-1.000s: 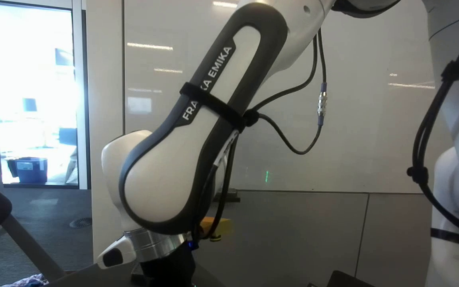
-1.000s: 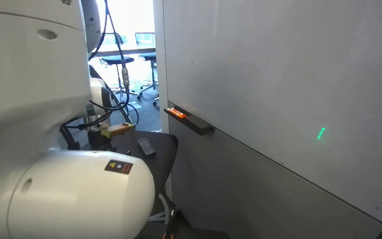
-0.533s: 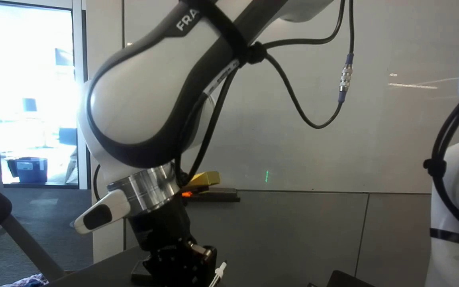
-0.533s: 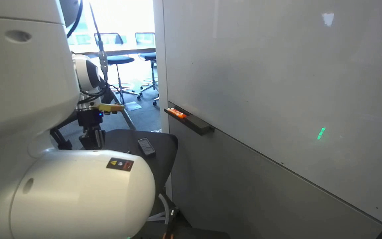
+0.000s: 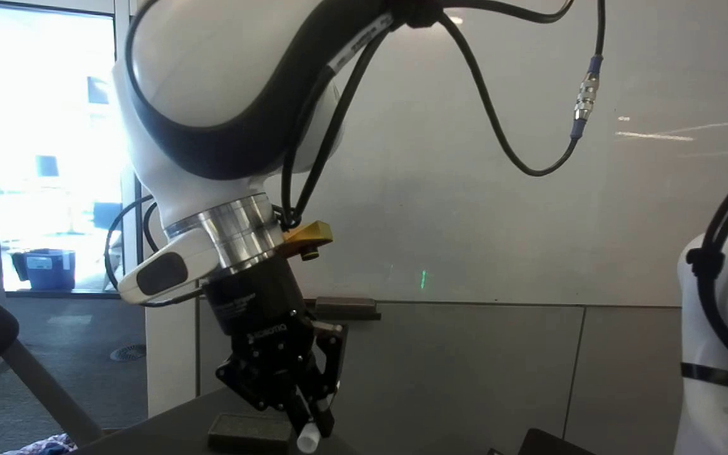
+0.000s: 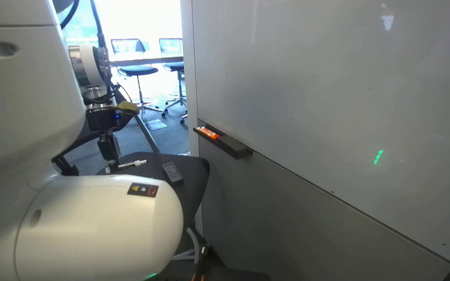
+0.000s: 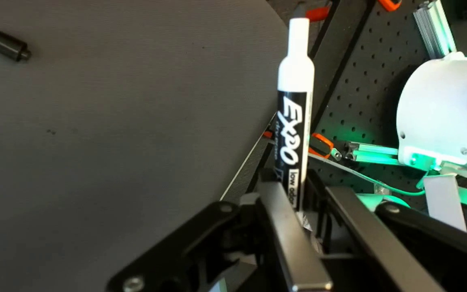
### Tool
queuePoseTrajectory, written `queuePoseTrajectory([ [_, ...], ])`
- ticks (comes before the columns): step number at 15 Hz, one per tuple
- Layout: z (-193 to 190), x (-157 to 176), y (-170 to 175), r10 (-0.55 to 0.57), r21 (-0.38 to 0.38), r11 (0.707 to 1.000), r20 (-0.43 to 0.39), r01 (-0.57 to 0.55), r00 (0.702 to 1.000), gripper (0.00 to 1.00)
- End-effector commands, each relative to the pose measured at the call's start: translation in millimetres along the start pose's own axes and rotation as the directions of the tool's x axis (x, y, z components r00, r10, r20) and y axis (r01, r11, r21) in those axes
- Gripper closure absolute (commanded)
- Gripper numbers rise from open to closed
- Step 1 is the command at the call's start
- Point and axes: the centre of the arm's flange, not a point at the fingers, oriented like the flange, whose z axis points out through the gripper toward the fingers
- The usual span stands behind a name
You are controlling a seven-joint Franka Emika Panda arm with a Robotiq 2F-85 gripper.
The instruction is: Use the eraser to wipe the whiteboard then pick up the marker.
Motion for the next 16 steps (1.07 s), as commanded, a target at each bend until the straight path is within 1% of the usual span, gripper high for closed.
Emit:
queuePoseTrajectory([
  [1,-28.5,1.9,-7.3,-0.093,-0.046,0.995,0.020,0.094,0.995,0.93],
  [5,-42.0,7.4,-7.1,-0.160,-0.095,0.982,0.027,0.162,0.987,0.93],
  [6,-40.6,7.1,-11.7,-0.177,-0.106,0.978,0.030,0.179,0.984,0.92],
  [9,-45.2,7.6,-19.2,-0.236,-0.125,0.963,0.025,0.237,0.971,0.92],
  [12,-47.3,8.5,-22.3,-0.281,-0.128,0.952,0.006,0.279,0.960,0.93],
  [13,-70.7,-5.6,-12.0,-0.276,-0.139,0.952,-0.007,0.272,0.961,0.93],
  [14,-71.3,-5.7,-12.7,-0.258,-0.145,0.958,-0.050,0.248,0.965,0.92],
  [15,-74.7,-5.3,-14.2,-0.245,-0.159,0.961,-0.109,0.226,0.964,0.92],
  [16,-77.1,-6.9,-16.5,-0.249,-0.174,0.959,-0.147,0.223,0.957,0.92],
])
